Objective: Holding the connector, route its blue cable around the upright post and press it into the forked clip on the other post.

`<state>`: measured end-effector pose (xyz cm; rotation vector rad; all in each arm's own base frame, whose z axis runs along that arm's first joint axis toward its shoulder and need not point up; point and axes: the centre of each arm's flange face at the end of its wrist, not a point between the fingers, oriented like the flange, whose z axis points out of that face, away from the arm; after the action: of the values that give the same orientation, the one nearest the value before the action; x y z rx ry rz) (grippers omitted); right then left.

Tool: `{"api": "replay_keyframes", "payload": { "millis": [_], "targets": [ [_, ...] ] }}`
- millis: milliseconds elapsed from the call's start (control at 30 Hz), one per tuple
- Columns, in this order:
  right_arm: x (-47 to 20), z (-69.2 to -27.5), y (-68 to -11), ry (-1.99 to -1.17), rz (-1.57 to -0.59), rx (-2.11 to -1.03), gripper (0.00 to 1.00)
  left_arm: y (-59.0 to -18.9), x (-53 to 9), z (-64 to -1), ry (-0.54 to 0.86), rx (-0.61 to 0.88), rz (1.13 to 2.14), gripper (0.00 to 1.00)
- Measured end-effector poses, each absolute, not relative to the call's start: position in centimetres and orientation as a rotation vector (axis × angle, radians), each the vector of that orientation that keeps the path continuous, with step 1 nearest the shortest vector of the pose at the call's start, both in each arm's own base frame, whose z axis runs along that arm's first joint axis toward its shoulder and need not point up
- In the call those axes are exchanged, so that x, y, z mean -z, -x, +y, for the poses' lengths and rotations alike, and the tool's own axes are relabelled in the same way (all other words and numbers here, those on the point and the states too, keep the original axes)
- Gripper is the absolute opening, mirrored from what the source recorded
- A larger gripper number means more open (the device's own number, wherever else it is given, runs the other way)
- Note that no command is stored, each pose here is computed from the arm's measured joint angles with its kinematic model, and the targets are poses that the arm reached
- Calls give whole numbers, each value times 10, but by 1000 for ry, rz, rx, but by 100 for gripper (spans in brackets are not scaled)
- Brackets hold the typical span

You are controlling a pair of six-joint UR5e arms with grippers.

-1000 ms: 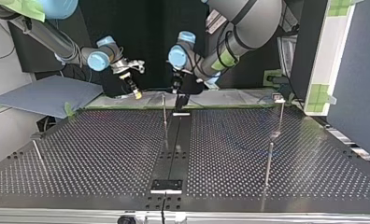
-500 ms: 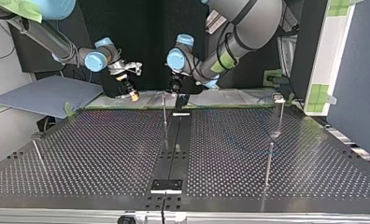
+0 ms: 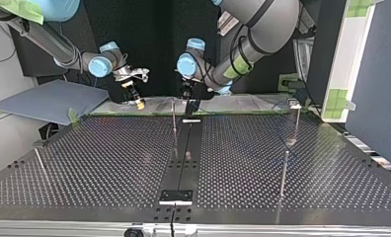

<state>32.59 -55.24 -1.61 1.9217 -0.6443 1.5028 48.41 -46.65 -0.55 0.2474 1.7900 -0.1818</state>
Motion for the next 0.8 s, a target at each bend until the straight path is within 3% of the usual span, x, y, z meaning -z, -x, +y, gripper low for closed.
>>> {"api": "replay_keyframes", "payload": {
  "millis": [800],
  "targets": [
    [10, -564, -322, -1893, -649, -1512, 0, -503, 10, -463, -240, 172, 1816, 0]
  ]
}}
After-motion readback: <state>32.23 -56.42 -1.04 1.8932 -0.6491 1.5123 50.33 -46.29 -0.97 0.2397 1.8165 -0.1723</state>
